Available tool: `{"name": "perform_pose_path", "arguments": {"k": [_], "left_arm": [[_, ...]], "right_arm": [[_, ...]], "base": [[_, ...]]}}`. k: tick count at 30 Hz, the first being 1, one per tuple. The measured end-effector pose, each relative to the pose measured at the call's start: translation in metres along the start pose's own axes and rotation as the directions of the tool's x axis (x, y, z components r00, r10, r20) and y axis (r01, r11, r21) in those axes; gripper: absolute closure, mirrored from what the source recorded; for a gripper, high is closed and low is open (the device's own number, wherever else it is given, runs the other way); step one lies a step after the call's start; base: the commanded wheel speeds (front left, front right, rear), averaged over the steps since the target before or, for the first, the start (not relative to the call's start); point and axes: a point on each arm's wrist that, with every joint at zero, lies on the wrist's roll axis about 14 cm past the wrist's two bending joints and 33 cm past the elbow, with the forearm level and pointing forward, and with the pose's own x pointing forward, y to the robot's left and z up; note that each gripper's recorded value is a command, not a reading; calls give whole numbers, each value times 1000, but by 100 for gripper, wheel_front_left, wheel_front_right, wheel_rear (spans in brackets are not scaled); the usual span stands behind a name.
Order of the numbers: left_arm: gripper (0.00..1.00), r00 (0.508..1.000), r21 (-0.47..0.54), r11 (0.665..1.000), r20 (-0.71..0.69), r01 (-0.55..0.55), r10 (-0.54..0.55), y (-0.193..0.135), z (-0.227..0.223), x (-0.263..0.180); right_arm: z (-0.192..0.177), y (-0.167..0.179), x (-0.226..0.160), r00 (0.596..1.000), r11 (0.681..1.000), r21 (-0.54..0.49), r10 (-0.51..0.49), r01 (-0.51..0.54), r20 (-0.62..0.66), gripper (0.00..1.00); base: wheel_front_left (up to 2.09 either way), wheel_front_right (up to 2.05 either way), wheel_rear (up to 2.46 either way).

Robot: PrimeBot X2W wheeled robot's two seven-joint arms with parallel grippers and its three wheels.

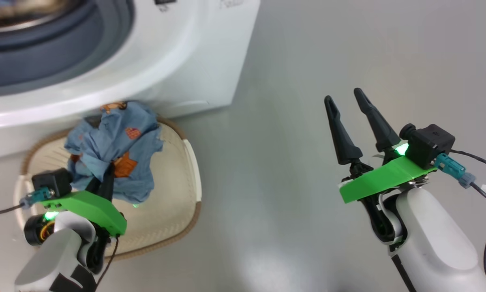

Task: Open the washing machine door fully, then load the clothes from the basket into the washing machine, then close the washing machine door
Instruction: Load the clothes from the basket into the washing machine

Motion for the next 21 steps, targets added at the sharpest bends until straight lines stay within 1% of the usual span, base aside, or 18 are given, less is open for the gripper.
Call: {"name": "perform_pose_path", "arguments": {"k": [3,7,12,18,21], "left_arm": [[100,998,-8,1000,57,12,-11,-5,18,-13],[100,989,-19,1000,149,22,-18,-10,44,-32],[100,975,-5,1000,223,27,-25,-12,60,-54],[100,937,24,999,347,38,-44,-21,89,-87],[100,906,27,999,419,44,-51,-29,103,-109]], "right_arm": [[12,5,-3,1000,1000,-11,17,-17,24,0],[15,8,-17,1000,1000,-19,23,-23,18,0],[24,12,-24,999,999,-17,30,-29,38,0],[36,18,-36,997,999,-23,45,-43,60,0],[44,22,-44,996,998,-22,55,-54,76,0]], "base": [[0,0,0],[0,0,0],[0,0,0],[0,0,0],[0,0,0]]}}
